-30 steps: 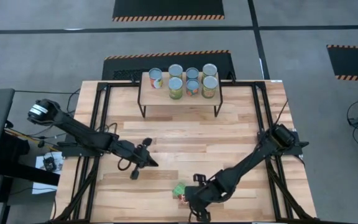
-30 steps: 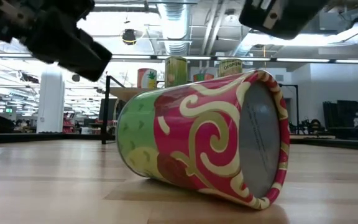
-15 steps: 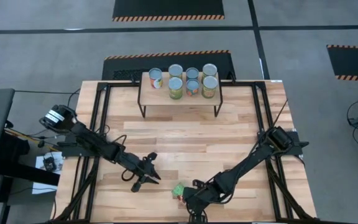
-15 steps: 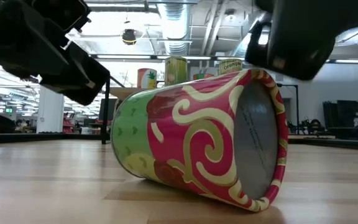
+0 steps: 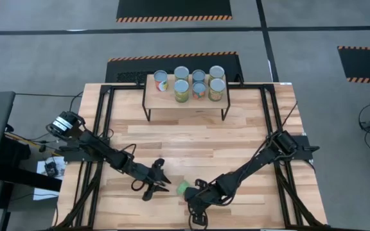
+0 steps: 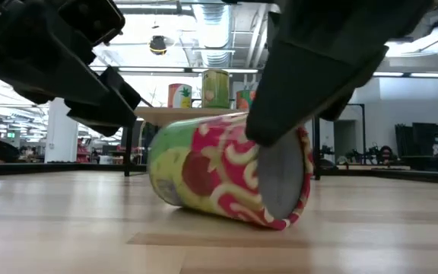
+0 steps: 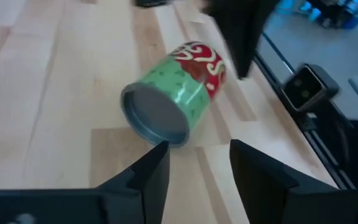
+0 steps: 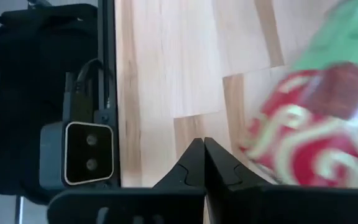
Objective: Pick and place cans onto a shelf
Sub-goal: Put the red small can on the shelf
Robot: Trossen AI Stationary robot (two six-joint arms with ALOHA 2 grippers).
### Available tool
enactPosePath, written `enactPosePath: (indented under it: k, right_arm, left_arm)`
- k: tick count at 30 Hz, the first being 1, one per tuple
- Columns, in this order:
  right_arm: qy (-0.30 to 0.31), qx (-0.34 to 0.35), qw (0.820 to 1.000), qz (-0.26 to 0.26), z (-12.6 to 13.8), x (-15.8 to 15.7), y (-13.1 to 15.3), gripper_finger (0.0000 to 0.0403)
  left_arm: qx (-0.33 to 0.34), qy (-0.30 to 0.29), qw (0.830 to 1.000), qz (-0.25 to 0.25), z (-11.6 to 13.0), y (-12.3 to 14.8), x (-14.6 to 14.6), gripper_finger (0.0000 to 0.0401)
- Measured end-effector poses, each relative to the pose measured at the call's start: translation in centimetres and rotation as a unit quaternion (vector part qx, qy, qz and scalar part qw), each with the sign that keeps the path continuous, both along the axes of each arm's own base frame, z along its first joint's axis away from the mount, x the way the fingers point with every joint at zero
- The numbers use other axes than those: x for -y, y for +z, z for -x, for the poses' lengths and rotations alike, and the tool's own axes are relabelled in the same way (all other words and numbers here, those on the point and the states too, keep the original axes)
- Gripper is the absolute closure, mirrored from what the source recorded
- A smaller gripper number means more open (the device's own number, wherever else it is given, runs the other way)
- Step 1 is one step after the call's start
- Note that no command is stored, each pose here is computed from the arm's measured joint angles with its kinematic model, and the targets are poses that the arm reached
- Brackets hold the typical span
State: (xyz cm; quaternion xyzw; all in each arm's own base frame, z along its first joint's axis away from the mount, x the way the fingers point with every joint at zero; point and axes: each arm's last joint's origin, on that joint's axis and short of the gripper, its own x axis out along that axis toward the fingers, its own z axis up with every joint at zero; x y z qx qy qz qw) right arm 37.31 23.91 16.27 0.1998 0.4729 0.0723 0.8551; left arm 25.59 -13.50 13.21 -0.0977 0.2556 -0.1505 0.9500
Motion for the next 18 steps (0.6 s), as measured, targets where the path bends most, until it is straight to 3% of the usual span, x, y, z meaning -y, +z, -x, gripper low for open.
enactPosePath:
  k: [12, 18]
  right_arm:
    - [0.01, 0.027, 0.999, 0.023, -0.8, 0.9, 0.1, 0.0391]
    - [0.013, -0.031, 0.999, 0.037, 1.1, -0.4, 2.6, 0.0391]
  left_arm:
    - [0.027, 0.035, 0.999, 0.003, -1.1, 1.0, -0.5, 0.0237]
    - [0.031, 0.043, 0.999, -0.004, -1.4, 1.1, -0.8, 0.0237]
